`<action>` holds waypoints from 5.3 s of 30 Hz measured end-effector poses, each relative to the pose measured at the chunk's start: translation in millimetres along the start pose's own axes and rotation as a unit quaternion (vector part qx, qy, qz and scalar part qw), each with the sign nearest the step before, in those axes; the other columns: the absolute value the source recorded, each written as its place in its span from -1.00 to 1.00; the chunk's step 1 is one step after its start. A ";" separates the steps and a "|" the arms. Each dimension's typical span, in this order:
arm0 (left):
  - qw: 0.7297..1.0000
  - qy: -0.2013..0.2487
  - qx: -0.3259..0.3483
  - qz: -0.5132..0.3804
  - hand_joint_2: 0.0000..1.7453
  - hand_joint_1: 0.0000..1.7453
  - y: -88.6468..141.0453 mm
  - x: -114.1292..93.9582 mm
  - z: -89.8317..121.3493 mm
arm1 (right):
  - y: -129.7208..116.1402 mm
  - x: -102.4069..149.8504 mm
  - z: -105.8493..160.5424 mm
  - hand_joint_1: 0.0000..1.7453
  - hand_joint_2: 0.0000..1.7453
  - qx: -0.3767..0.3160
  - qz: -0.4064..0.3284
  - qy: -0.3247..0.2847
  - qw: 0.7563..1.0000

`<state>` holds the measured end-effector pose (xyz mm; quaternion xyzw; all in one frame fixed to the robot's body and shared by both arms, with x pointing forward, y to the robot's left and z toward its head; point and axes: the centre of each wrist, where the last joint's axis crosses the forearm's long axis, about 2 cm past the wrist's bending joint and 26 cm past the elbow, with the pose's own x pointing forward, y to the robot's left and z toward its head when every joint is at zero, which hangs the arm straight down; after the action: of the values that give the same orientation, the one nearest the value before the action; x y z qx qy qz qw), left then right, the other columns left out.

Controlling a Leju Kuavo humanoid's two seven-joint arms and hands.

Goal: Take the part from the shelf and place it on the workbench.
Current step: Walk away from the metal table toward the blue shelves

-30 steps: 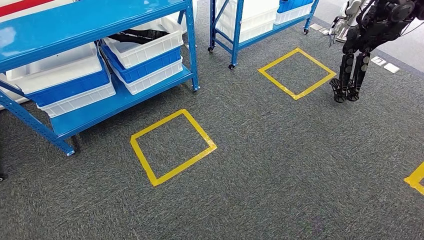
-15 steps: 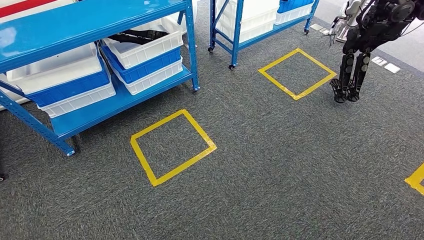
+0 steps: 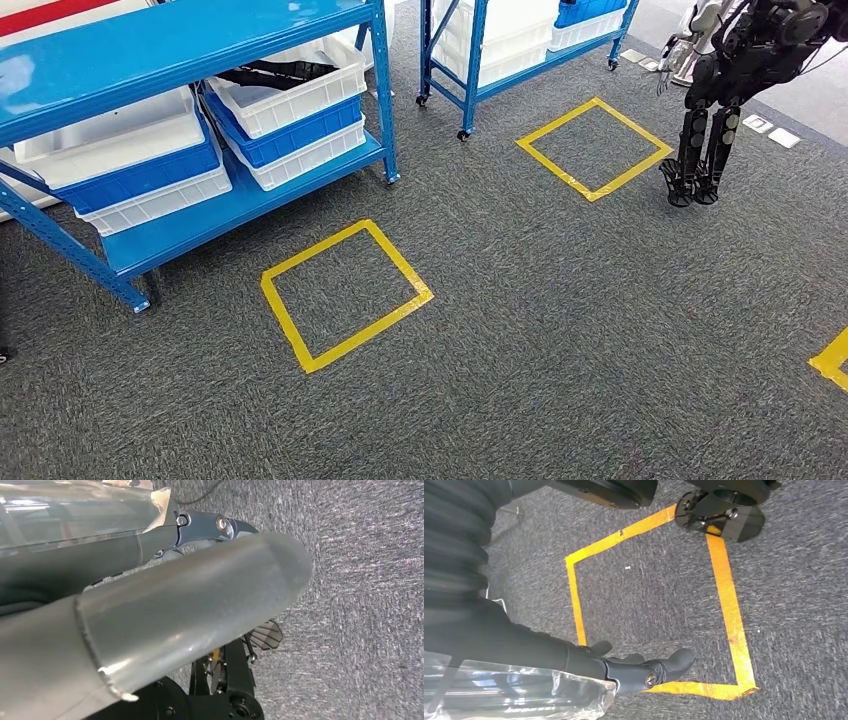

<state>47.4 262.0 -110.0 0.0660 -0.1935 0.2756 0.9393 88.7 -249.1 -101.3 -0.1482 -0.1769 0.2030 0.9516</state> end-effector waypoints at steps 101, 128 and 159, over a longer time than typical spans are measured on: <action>0.996 -0.006 0.000 0.094 -1.00 -1.00 -4.3 -1.0 0.8 | -1.2 -35.2 3.5 -1.00 1.00 -0.017 0.096 0.115 0.989; 0.995 -0.012 -0.004 0.100 -1.00 -1.00 -5.8 0.3 0.6 | -1.7 -35.8 3.4 -1.00 0.50 -0.019 0.094 0.111 0.989; 0.995 -0.029 0.000 0.100 -1.00 -1.00 -8.6 3.7 -0.1 | -1.8 -30.1 2.7 -1.00 -1.00 -0.024 0.103 0.080 0.991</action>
<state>54.9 256.7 -108.8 0.0545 -0.2267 0.3665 0.9008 62.5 -263.3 -106.6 -0.2047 -0.0889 0.2833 0.9327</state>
